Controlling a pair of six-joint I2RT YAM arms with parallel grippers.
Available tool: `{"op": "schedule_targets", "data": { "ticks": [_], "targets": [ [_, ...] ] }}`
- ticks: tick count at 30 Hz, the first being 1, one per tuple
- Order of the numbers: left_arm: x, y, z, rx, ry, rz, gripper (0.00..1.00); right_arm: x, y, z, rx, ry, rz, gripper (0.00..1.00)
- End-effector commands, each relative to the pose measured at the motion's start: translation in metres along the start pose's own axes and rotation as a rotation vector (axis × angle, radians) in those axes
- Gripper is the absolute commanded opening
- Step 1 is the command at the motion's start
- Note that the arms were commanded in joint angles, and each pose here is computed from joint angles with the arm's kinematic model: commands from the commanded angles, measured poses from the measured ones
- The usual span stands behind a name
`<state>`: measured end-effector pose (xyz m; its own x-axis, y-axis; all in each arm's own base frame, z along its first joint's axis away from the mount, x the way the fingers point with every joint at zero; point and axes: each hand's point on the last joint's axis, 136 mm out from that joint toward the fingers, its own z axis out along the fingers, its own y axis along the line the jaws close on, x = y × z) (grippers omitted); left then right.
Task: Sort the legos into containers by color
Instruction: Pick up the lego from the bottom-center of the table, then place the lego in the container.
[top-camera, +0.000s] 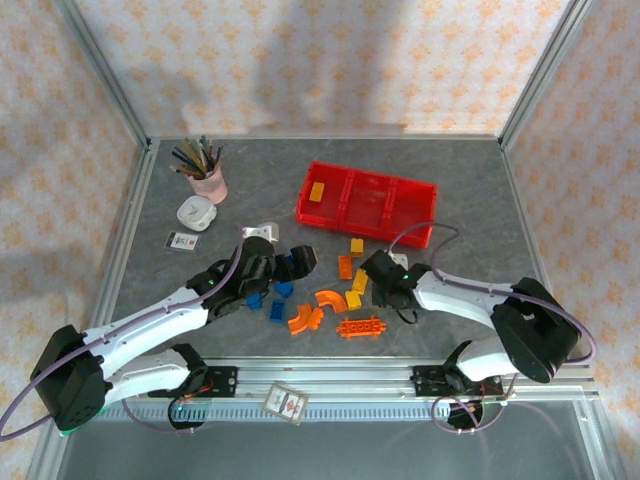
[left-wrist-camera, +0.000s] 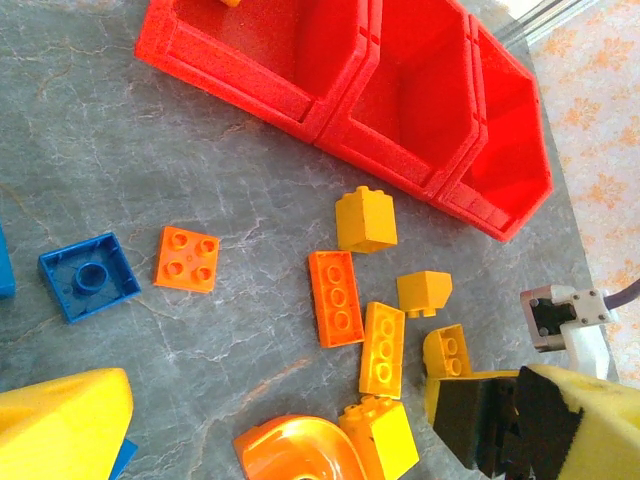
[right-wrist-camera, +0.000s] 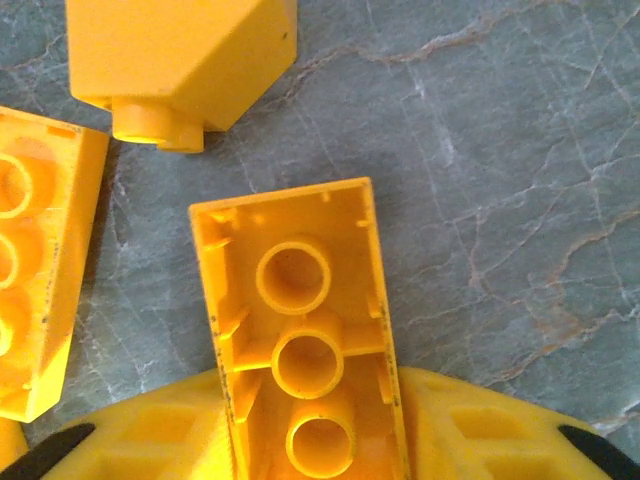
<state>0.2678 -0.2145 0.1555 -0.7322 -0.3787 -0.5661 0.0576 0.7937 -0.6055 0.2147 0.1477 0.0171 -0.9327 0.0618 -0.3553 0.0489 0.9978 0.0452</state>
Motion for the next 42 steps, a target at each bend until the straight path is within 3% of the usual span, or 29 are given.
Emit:
{"op": "schedule_targets", "data": {
  "ticks": [1,14,23,26,34,42],
  "targets": [
    [-0.009,-0.006,-0.006,-0.001,-0.028,0.025,0.99,-0.023,0.018,-0.008,-0.059,-0.075,-0.014,0.36],
    [-0.035,-0.008,-0.033,-0.011,-0.133,0.030,0.99,-0.059,0.038,-0.065,-0.161,-0.176,-0.032,0.30],
    [-0.076,0.005,-0.040,-0.055,-0.207,0.012,0.99,-0.152,0.106,-0.081,-0.200,-0.335,-0.073,0.30],
    [-0.086,0.017,-0.037,-0.075,-0.221,-0.011,0.99,-0.188,0.130,-0.075,-0.196,-0.375,-0.085,0.30],
    [-0.100,0.031,-0.027,-0.107,-0.219,-0.021,0.99,-0.267,0.138,-0.028,-0.111,-0.414,-0.034,0.30],
    [-0.103,0.029,-0.020,-0.099,-0.210,-0.018,0.99,-0.298,0.149,-0.011,-0.050,-0.415,-0.073,0.48]
  ]
}}
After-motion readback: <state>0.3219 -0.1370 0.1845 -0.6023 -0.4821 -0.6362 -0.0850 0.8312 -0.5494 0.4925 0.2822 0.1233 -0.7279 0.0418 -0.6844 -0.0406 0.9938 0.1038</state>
